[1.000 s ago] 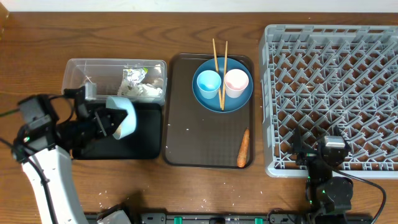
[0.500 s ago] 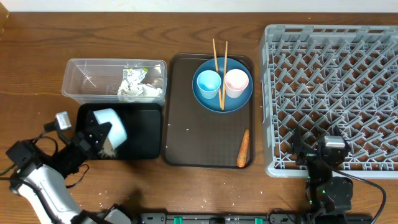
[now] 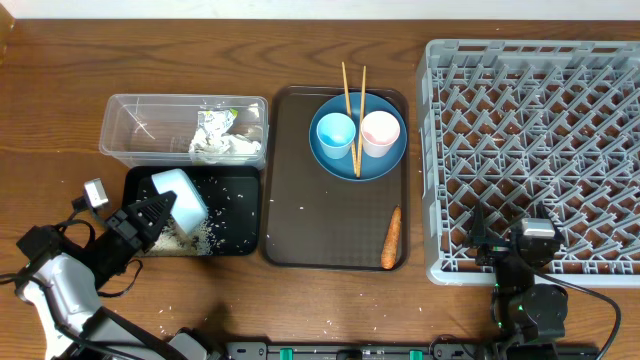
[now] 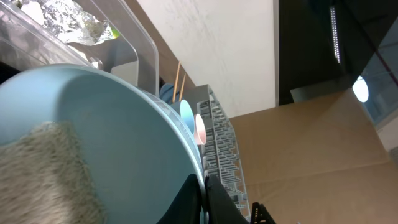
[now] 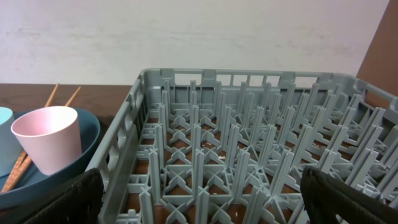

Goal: Sort waste into correct bins and load items into the dishwasher rack
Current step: 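Tilt the plate with the left gripper to dump rice onto the black tray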

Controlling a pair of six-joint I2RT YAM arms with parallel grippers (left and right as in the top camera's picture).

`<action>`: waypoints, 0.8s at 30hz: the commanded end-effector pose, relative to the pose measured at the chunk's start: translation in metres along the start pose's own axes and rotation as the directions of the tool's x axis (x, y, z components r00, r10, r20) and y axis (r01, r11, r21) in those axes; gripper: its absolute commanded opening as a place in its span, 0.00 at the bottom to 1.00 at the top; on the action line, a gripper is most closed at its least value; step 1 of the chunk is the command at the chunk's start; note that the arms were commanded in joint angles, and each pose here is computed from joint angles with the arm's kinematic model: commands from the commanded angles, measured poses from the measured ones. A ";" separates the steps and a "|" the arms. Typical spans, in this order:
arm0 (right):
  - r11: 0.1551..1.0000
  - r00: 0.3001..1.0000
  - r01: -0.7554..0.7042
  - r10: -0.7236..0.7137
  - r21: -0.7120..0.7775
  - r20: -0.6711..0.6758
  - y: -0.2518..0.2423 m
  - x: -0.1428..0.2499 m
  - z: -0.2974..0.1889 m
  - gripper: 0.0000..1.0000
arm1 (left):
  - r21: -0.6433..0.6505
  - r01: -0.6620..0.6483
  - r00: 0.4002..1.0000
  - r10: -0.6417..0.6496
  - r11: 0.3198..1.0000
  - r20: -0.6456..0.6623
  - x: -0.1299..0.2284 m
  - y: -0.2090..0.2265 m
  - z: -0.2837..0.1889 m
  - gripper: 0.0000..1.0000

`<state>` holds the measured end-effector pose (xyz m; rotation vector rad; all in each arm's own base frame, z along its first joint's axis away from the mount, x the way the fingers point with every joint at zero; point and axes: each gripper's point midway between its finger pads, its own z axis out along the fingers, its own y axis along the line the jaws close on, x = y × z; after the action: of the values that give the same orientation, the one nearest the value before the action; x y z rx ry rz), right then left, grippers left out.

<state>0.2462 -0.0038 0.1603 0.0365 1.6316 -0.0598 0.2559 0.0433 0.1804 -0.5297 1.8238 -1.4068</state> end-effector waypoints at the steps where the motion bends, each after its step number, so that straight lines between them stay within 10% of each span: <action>1: 1.000 1.000 -0.007 0.007 0.014 -0.004 -0.003 0.001 0.000 0.99 | 0.054 -0.012 1.000 0.012 0.998 0.007 -0.003 -0.009 0.002 0.06; 24: 1.000 1.000 -0.007 0.007 0.014 -0.004 -0.003 0.001 0.000 0.99 | 0.107 -0.007 0.990 0.022 0.994 -0.142 0.004 -0.018 0.037 0.06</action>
<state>0.2462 -0.0038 0.1602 0.0364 1.6320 -0.0599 0.2779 0.0104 0.1868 -0.3780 1.8722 -1.5331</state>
